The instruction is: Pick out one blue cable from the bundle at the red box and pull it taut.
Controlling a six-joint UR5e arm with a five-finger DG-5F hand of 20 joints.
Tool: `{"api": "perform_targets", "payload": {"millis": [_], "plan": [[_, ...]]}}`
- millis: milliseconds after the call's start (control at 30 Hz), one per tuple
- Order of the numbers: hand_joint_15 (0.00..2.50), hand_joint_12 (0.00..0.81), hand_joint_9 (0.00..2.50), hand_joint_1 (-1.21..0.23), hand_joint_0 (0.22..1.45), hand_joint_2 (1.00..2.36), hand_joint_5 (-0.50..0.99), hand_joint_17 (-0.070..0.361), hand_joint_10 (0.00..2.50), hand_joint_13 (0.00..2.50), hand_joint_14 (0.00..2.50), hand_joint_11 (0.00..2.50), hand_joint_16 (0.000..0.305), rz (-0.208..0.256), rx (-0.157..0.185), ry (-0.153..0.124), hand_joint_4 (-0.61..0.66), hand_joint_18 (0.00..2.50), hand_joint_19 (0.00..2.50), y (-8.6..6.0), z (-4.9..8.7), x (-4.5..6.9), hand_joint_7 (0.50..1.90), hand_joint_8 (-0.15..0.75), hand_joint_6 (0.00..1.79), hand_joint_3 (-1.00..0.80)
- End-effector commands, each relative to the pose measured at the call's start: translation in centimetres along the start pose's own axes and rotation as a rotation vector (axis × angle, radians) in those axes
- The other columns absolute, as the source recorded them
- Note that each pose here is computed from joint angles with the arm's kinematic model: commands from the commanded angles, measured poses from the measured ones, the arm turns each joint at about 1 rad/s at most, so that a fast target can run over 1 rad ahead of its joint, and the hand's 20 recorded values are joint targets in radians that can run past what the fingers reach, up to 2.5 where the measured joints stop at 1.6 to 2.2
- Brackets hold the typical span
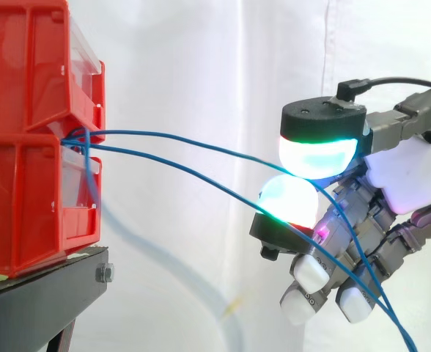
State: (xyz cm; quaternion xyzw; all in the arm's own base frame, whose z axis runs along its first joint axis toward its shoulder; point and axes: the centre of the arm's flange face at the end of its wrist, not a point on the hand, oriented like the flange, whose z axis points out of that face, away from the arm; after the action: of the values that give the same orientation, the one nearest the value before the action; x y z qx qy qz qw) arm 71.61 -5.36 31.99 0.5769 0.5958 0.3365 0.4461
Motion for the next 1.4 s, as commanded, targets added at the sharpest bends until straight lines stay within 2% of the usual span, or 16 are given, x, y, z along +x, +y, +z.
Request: {"api": "perform_targets", "payload": {"millis": [0,133,433,600,667,733,767,900,933,967,1000,1033,1200,1233,1333,1367], "plan": [[0.17,0.286,0.73,-0.75,0.58,1.02,-0.06,0.091,0.01,0.58,0.01,0.19,0.04,0.044,0.006,-0.008,-0.18,0.64,0.35,-0.7,0.1,0.4,1.04,0.256,0.87,-0.11],[0.17,0.286,0.74,-0.75,0.58,1.02,-0.06,0.091,0.01,0.58,0.01,0.2,0.04,0.088,-0.005,-0.001,-0.17,0.64,0.36,-1.9,0.5,1.0,1.04,0.258,0.87,-0.11],[0.19,0.289,0.77,-0.75,0.58,1.02,-0.06,0.091,0.01,0.58,0.01,0.22,0.041,0.1,-0.035,0.015,-0.17,0.64,0.36,-3.5,1.1,1.9,1.04,0.266,0.87,-0.11],[0.19,0.289,0.77,-0.75,0.58,1.02,-0.06,0.092,0.01,0.58,0.01,0.22,0.041,0.119,-0.063,0.031,-0.17,0.64,0.36,-5.9,1.7,3.1,1.04,0.268,0.87,-0.11],[0.19,0.29,0.77,-0.75,0.58,1.02,-0.06,0.092,0.01,0.58,0.01,0.23,0.041,0.125,-0.079,0.034,-0.17,0.64,0.36,-5.7,1.5,3.2,1.04,0.267,0.87,-0.11],[0.19,0.29,0.77,-0.75,0.58,1.02,-0.06,0.091,0.01,0.57,0.01,0.23,0.041,0.133,-0.105,0.023,-0.17,0.63,0.35,-5.4,0.9,3.2,1.04,0.267,0.87,-0.11],[0.18,0.292,0.78,-0.75,0.58,1.02,-0.06,0.092,0.01,0.57,0.01,0.23,0.041,0.133,-0.105,0.023,-0.17,0.63,0.35,-5.4,0.9,3.2,1.04,0.27,0.87,-0.11],[0.19,0.293,0.78,-0.75,0.58,1.02,-0.06,0.092,0.01,0.57,0.01,0.23,0.041,0.162,-0.128,-0.108,-0.17,0.63,0.35,-3.9,-1.0,1.8,1.04,0.267,0.87,-0.11],[0.2,0.293,0.78,-0.75,0.58,1.02,-0.06,0.092,0.01,0.57,0.01,0.23,0.041,0.173,-0.129,-0.231,-0.17,0.63,0.35,-3.4,-2.0,0.9,1.04,0.269,0.87,-0.11],[0.19,0.293,0.78,-0.75,0.58,1.02,-0.06,0.092,0.01,0.57,0.01,0.23,0.041,0.171,-0.127,-0.277,-0.17,0.63,0.35,-3.4,-2.2,0.7,1.04,0.269,0.87,-0.11],[0.19,0.293,0.78,-0.75,0.58,1.02,-0.06,0.092,0.01,0.57,0.01,0.24,0.041,0.173,-0.129,-0.309,-0.17,0.62,0.35,-3.2,-2.5,0.5,1.04,0.27,0.87,-0.11],[0.19,0.293,0.79,-0.75,0.58,1.02,-0.06,0.092,0.01,0.57,0.01,0.24,0.041,0.174,-0.13,-0.317,-0.17,0.62,0.35,-3.2,-2.6,0.7,1.04,0.269,0.87,-0.11],[0.19,0.293,0.79,-0.75,0.58,1.02,-0.06,0.092,0.01,0.56,0.01,0.24,0.041,0.17,-0.134,-0.275,-0.17,0.62,0.34,-3.1,-2.4,1.6,1.04,0.272,0.87,-0.11],[0.19,0.293,0.79,-0.75,0.58,1.02,-0.06,0.092,0.01,0.56,0.01,0.24,0.041,0.172,-0.143,-0.25,-0.17,0.62,0.35,-2.9,-2.4,2.0,1.04,0.273,0.87,-0.11],[0.19,0.292,0.8,-0.75,0.58,1.02,-0.06,0.091,0.01,0.56,0.01,0.25,0.041,0.171,-0.152,-0.222,-0.17,0.61,0.35,-2.8,-2.2,2.5,1.04,0.275,0.87,-0.1],[0.19,0.292,0.8,-0.75,0.58,1.02,-0.06,0.092,0.01,0.56,0.01,0.24,0.041,0.172,-0.162,-0.202,-0.17,0.61,0.35,-2.7,-2.0,2.7,1.04,0.272,0.87,-0.11]]}}
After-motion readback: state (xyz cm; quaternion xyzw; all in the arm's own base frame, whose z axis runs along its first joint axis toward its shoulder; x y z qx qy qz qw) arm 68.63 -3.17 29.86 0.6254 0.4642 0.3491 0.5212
